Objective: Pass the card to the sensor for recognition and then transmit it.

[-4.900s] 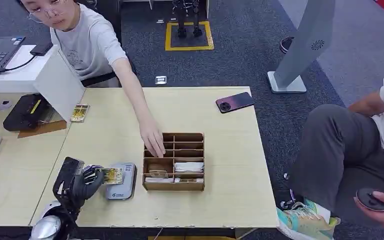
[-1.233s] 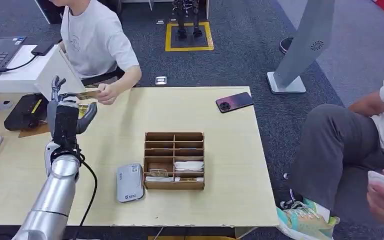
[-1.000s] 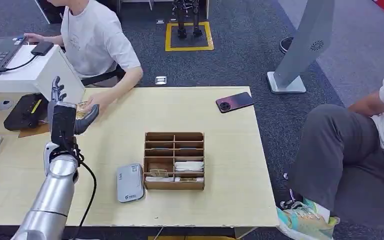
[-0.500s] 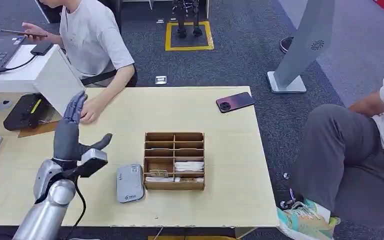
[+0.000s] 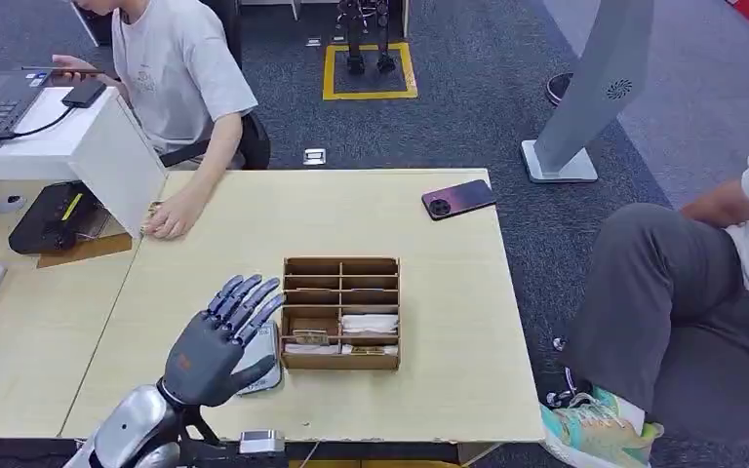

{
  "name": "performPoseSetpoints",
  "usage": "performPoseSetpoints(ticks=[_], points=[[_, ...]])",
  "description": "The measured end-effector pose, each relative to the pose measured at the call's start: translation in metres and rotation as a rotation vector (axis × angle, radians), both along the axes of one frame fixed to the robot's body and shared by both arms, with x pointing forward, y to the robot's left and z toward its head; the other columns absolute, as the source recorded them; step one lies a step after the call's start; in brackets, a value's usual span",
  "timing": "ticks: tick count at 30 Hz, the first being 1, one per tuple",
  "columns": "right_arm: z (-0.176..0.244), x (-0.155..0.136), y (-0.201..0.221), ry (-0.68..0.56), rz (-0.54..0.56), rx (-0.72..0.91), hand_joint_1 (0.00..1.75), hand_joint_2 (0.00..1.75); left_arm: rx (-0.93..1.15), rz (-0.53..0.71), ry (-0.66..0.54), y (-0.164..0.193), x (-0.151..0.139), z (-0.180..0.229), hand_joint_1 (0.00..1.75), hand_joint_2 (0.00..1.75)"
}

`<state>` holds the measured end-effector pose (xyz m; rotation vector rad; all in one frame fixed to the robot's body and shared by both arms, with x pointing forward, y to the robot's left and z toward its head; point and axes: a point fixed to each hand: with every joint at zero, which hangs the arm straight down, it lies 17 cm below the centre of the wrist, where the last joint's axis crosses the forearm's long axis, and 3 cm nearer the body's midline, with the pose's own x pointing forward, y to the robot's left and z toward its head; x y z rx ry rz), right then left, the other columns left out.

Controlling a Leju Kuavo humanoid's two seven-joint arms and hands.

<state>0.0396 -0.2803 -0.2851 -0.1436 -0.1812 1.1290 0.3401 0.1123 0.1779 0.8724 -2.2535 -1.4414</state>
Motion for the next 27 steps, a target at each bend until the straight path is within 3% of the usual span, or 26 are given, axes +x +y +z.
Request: performPoseSetpoints(ticks=[13,27], points=[[0.0,0.0,-0.001,0.002,-0.001,-0.005,0.0,1.75,0.003,-0.035,0.004,-0.012,-0.008,-0.002,0.0,1.75],[0.0,0.002,-0.002,-0.008,0.013,-0.015,0.0,1.75,-0.158,0.091,-0.055,-0.017,0.021,0.038,0.0,1.75]])
